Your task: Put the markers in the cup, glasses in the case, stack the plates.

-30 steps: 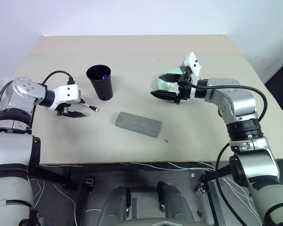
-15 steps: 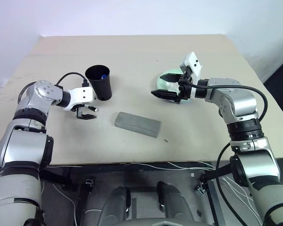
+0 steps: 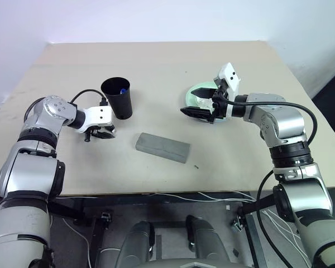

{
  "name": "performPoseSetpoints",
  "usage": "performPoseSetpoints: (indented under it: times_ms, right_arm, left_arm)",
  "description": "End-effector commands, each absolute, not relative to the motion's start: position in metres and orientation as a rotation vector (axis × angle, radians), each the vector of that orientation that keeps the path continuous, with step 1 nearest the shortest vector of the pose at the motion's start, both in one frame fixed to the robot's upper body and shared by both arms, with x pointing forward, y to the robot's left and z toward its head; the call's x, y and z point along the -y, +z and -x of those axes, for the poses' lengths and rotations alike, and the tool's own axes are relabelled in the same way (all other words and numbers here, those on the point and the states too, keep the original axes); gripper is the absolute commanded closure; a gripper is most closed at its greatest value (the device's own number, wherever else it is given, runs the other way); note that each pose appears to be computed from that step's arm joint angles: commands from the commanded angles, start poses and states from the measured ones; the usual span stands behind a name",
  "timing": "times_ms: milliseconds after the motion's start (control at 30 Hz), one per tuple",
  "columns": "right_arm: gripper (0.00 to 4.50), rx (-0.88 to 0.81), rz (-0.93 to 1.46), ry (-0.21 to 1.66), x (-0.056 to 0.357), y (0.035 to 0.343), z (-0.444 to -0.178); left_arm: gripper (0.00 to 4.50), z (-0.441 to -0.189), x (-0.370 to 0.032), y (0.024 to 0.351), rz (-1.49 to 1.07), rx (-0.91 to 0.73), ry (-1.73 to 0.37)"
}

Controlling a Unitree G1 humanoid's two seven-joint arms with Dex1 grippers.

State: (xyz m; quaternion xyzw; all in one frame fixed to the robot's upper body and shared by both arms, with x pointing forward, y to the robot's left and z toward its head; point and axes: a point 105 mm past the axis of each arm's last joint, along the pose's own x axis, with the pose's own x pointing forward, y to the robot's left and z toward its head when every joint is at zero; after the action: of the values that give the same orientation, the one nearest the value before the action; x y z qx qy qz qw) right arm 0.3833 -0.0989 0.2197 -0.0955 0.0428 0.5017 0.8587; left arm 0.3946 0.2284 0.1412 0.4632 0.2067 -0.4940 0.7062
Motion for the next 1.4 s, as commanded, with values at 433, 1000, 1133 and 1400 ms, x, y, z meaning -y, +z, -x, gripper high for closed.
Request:
performPoseSetpoints:
  times_ms: [433, 1000, 1133, 1400]
  right_arm:
    - [0.0, -0.037, 0.264, 1.062, 0.098, 0.232, -0.383]
    - [0.0, -0.028, 0.263, 1.094, 0.091, 0.23, -0.38]
    - [0.0, -0.032, 0.262, 1.091, 0.092, 0.228, -0.38]
    - [0.0, -0.033, 0.261, 1.097, 0.088, 0.226, -0.381]
  left_arm:
    - [4.45, -0.384, -0.252, 0.173, -0.901, -0.418, -1.08]
    - [2.8, -0.377, -0.287, 0.204, -0.677, -0.321, -0.904]
    - [1.45, -0.379, -0.294, 0.21, -0.58, -0.284, -0.82]
    - [0.07, -0.375, -0.284, 0.19, -0.344, -0.338, -0.65]
